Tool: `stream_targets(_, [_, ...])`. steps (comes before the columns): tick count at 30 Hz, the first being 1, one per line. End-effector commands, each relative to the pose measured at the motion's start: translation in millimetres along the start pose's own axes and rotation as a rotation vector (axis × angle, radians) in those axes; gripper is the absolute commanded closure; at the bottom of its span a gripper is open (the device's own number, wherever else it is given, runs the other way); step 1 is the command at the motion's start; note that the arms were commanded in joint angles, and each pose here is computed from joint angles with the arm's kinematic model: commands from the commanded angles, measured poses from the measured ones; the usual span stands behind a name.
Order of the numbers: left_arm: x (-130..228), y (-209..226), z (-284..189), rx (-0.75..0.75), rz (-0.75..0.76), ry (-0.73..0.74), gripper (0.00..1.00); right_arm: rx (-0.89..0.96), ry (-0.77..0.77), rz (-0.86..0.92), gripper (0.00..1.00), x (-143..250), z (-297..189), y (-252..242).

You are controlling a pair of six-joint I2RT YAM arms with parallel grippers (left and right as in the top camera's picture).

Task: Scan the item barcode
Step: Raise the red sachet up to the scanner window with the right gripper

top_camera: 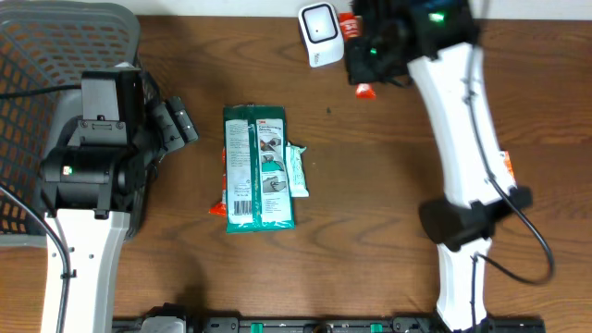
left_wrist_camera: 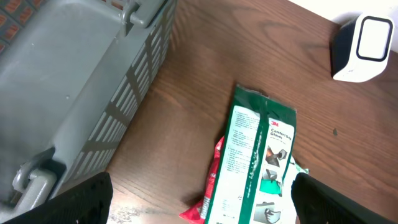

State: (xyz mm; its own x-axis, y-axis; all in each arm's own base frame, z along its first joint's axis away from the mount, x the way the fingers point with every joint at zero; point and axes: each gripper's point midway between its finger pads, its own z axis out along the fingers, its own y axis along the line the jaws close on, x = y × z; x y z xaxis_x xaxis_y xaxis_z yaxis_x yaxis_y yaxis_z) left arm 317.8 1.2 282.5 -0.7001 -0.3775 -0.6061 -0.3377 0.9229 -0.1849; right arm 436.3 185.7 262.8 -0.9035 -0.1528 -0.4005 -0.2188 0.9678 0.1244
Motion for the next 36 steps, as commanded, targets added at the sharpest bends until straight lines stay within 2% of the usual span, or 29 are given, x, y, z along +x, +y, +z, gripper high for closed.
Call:
stream_targets(1, [-2.7,1.9,-1.8,-0.008,0.01,-0.009,0.08,0.005,-0.003,-0.067,0.99,-18.7,48.8,-1.9])
stream_targets(5, [-2.7,1.9,-1.8,-0.008,0.01,-0.009,0.09,0.086,-0.082,-0.068,0.99,-48.2,89.9,-15.4])
stream_targets(10, [-2.7,1.9,-1.8,-0.008,0.01,-0.009,0.09,0.09,-0.135,-0.064,0.99,-68.8,127.9,-22.0])
stream_targets(23, [-2.7,1.9,-1.8,-0.008,0.01,-0.009,0.08,0.099,-0.159,-0.058,0.99,-80.0,220.2,-39.9])
stream_targets(36, [-2.7,1.9,-1.8,-0.008,0.01,-0.009,0.09,-0.013,-0.192,-0.014,0.99,-90.7,231.9,-42.6])
